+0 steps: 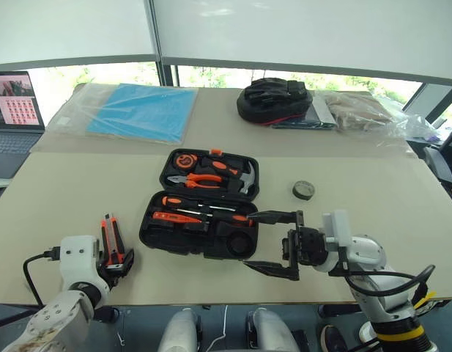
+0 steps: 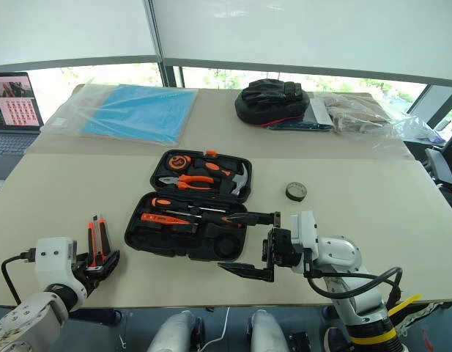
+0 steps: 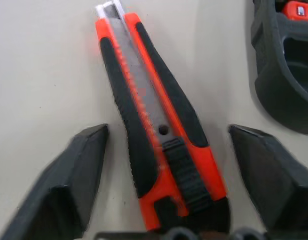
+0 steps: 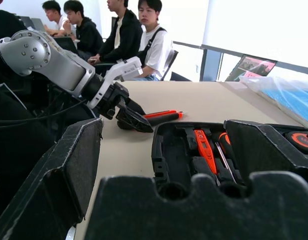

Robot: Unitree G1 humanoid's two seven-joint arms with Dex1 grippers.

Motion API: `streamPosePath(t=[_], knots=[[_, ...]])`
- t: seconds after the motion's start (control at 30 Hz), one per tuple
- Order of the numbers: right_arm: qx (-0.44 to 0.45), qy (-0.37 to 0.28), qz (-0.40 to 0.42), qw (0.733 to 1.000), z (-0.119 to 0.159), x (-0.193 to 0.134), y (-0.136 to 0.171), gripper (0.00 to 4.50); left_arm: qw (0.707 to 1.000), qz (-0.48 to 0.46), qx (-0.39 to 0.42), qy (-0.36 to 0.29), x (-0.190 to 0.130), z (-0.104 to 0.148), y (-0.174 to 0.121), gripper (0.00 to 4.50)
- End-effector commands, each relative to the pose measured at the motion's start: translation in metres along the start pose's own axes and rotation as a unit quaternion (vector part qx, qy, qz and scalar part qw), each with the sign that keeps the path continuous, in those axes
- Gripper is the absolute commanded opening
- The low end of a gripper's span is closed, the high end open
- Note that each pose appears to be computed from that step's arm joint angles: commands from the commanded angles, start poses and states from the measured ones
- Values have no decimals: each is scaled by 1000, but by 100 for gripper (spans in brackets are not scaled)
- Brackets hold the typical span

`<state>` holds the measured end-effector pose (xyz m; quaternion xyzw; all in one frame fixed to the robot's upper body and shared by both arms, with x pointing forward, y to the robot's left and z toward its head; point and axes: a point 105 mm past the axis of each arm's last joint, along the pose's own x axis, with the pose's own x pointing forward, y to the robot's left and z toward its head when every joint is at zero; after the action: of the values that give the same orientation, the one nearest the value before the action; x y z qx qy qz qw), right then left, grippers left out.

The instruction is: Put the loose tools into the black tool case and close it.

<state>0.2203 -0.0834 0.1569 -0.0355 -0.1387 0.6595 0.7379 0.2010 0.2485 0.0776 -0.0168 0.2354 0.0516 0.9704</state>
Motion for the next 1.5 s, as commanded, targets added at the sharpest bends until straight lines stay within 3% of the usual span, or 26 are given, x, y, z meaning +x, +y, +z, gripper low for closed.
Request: streamPosePath(t=[0.03, 0.13, 0.27, 0.4, 0.5, 0.63, 0.77, 0.9, 1.17, 1.5], knots=[[-24, -9, 2, 1000, 12, -1, -2, 450, 1000, -7, 0, 11, 0, -8, -6, 265], [-25, -8, 0, 1000, 12, -2, -3, 450, 1000, -7, 0, 13, 1, -11, -4, 178], [-26, -6, -1, 1000, 13, -2, -3, 450, 1000, 6, -9, -20, 1, -3, 10, 179], [-32, -1, -11, 999, 15, -5, -3, 450, 982, -122, 42, -135, -9, 46, 29, 179], [-36, 7, -22, 999, 16, -11, -4, 450, 929, -283, 162, -176, -19, 74, 24, 179], [-37, 24, -33, 998, 17, -18, -3, 450, 825, -441, 330, -129, -16, 77, 7, 179], [-27, 45, -40, 998, 17, -24, 3, 450, 742, -532, 390, -123, -7, 92, -23, 179], [-7, 72, -45, 996, 16, -24, 11, 450, 659, -578, 474, -83, 6, 85, -43, 179], [-1, 92, -73, 993, 18, -21, 18, 450, 590, -603, 537, -26, 28, 71, -69, 179], [18, 93, -81, 992, 20, -19, 29, 450, 566, -595, 571, 5, 37, 57, -69, 179]])
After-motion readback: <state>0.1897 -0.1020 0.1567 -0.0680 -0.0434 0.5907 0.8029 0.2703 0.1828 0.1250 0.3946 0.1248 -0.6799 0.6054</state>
